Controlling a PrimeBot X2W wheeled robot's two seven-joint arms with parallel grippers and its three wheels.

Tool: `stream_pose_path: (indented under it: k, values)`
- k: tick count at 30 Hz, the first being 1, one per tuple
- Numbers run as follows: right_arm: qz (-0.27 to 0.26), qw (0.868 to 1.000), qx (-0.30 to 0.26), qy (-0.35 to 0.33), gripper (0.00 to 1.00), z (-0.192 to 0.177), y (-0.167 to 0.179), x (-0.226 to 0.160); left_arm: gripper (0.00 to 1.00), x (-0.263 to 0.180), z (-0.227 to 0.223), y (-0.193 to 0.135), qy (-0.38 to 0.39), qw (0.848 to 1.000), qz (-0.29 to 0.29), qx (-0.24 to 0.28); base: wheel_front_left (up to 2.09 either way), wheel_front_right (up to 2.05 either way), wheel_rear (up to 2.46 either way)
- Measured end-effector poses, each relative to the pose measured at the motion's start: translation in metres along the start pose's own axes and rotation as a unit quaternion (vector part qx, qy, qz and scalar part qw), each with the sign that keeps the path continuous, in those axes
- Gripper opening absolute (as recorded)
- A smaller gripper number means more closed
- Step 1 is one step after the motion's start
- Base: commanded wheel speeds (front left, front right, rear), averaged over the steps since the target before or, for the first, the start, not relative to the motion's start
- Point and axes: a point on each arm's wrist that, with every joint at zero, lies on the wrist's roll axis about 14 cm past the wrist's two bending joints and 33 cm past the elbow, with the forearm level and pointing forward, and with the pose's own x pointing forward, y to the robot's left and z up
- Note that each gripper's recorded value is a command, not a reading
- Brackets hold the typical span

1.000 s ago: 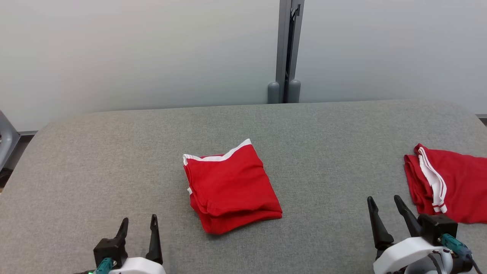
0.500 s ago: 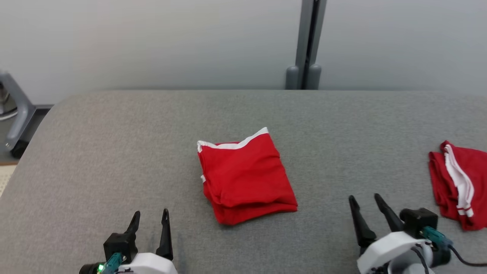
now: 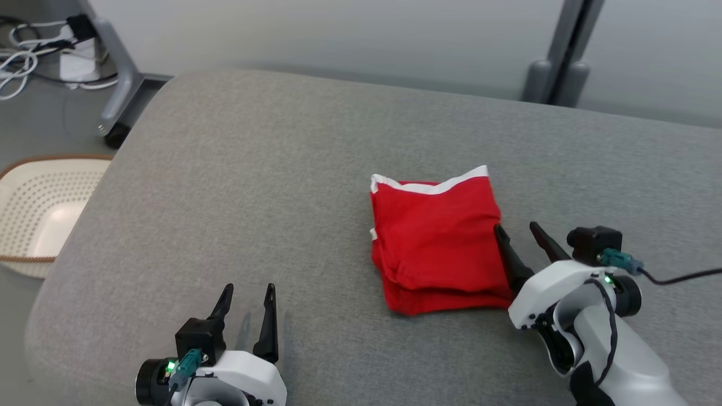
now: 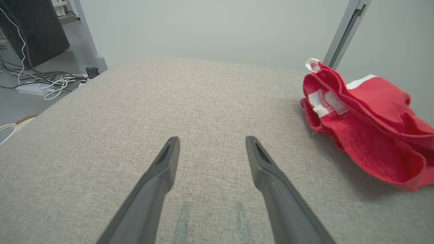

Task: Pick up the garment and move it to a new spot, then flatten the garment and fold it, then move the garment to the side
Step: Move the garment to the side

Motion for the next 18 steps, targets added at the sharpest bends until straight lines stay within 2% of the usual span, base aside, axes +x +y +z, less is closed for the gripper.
stream_pose_path:
  k: [10, 12, 18]
  values:
    - [0.000, 0.997, 0.015, 0.076, 1.00, -0.033, 0.001, 0.034, 1.00, -0.002, -0.009, 0.021, 0.017, 0.999, 0.031, 0.001, 0.00, 0.00, 0.00]
    - [0.002, 0.995, 0.022, 0.094, 0.00, -0.042, 0.004, 0.033, 1.00, -0.002, -0.008, 0.022, 0.016, 0.999, 0.033, 0.002, 0.00, 0.00, 0.00]
    - [-0.007, 0.996, 0.031, 0.088, 0.00, -0.040, -0.001, 0.028, 1.00, 0.002, -0.005, 0.018, 0.012, 1.000, 0.027, 0.002, 0.00, 0.00, 0.00]
